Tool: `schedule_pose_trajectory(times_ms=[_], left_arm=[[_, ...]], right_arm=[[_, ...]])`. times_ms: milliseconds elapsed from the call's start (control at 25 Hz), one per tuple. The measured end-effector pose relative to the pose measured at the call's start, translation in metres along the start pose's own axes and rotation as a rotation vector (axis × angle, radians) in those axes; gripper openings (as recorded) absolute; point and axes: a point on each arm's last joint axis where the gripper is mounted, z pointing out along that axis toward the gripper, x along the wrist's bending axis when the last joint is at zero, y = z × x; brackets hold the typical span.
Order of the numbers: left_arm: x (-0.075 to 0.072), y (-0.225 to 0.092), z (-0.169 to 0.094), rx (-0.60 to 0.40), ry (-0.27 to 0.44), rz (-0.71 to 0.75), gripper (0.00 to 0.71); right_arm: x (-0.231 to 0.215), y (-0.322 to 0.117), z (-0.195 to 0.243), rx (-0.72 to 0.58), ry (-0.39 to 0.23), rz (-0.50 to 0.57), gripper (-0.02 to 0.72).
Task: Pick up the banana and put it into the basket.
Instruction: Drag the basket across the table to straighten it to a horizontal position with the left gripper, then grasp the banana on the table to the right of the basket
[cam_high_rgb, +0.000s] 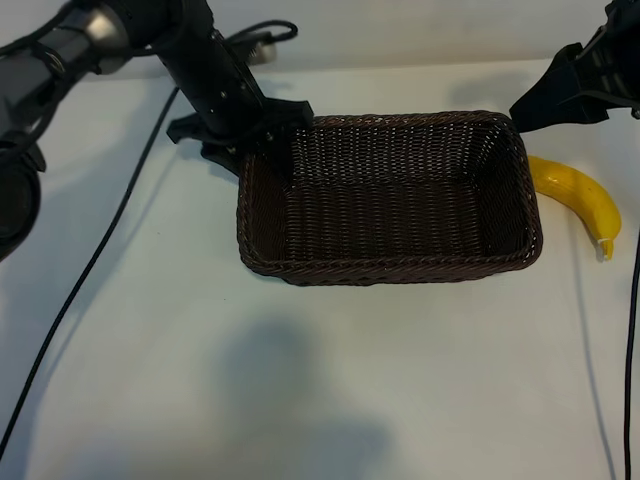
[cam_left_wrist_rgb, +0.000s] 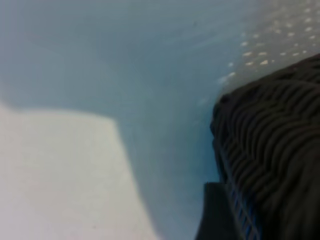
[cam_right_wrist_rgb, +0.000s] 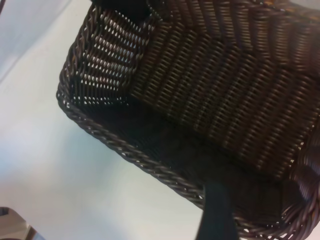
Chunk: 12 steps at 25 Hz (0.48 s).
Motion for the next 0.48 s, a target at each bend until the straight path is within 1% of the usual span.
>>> schedule_pose_trajectory(times_ms=[80,200,320,480], left_arm=[[-0.002,-0.002,-0.017,-0.036,0.016,0.015,0.542],[-0.007,-0.008,-0.049,-0.106,0.008,0.029,0.539],[-0.007,-0.019,-0.078,-0.159,0.007,0.054,0.532],[-0.001,-0.044,-0.100,-0.169,-0.007,0.075,0.522]], right_arm=[[0.000,0.000,0.000,-0.002,-0.001,0.000,0.510],[0.000,0.000,0.000,-0.003,0.000,0.001,0.510],[0.000,0.000,0.000,-0.003,0.000,0.001,0.510],[-0.001,0.001,0.000,-0.012,-0.006,0.001,0.510]])
